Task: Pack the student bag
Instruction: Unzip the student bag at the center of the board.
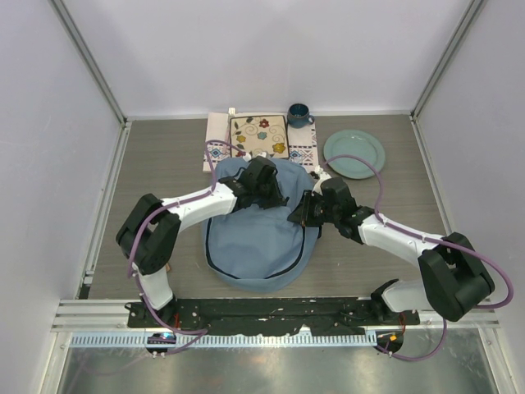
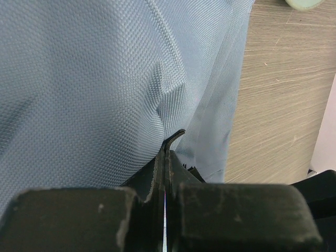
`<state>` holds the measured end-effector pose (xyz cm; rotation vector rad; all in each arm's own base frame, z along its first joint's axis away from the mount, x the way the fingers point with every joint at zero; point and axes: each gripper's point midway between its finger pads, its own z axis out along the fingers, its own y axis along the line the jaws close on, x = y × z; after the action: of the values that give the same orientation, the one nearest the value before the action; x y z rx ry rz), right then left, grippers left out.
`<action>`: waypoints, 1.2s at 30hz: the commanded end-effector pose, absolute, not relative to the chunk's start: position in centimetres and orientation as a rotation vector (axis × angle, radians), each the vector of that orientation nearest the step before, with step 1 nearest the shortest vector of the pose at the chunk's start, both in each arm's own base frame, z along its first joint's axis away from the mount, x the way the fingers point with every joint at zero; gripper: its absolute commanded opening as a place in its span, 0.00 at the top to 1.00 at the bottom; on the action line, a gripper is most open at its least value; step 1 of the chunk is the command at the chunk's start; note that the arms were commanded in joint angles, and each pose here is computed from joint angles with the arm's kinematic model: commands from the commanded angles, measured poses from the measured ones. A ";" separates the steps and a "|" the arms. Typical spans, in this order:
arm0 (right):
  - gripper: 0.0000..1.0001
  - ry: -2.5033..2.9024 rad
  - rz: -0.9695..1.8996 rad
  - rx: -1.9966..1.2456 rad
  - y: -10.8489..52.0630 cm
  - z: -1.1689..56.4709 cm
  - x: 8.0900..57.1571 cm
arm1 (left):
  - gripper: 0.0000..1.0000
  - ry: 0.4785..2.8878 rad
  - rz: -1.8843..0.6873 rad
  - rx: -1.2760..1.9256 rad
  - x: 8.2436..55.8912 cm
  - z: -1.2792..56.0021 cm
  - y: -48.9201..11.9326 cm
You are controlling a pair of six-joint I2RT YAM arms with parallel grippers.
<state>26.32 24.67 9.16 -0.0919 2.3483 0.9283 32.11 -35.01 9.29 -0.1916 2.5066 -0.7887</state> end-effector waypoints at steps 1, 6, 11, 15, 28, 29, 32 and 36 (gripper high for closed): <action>0.84 2.290 0.973 -0.140 25.6 10.4 26.3 | 1.00 2.597 -0.672 -0.159 31.1 6.5 -33.7; 0.67 2.238 0.853 -0.021 23.6 11.4 27.6 | 1.00 2.596 -0.675 -0.157 31.1 6.6 -33.6; 0.60 2.162 0.860 0.143 21.7 13.9 29.5 | 1.00 2.595 -0.677 -0.159 30.8 6.8 -33.4; 0.59 2.131 0.918 0.207 21.4 14.5 31.0 | 0.82 2.590 -0.682 -0.160 30.8 7.1 -33.4; 0.61 2.120 0.997 0.284 22.7 14.7 33.2 | 0.44 2.528 -0.642 -0.186 31.5 9.1 -32.5; 0.62 2.131 0.994 0.290 22.8 14.5 33.3 | 0.43 2.521 -0.613 -0.196 31.5 9.0 -31.9; 0.63 2.176 0.894 0.356 21.4 13.3 33.4 | 0.36 2.460 -0.619 -0.199 31.9 10.5 -31.4; 0.60 2.114 0.694 0.491 17.0 13.5 33.8 | 0.36 2.469 -0.568 -0.145 32.8 11.2 -31.9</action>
<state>32.05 20.58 10.79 0.3618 2.2469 0.8419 32.15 -34.12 11.31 -0.1827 2.4452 -0.7503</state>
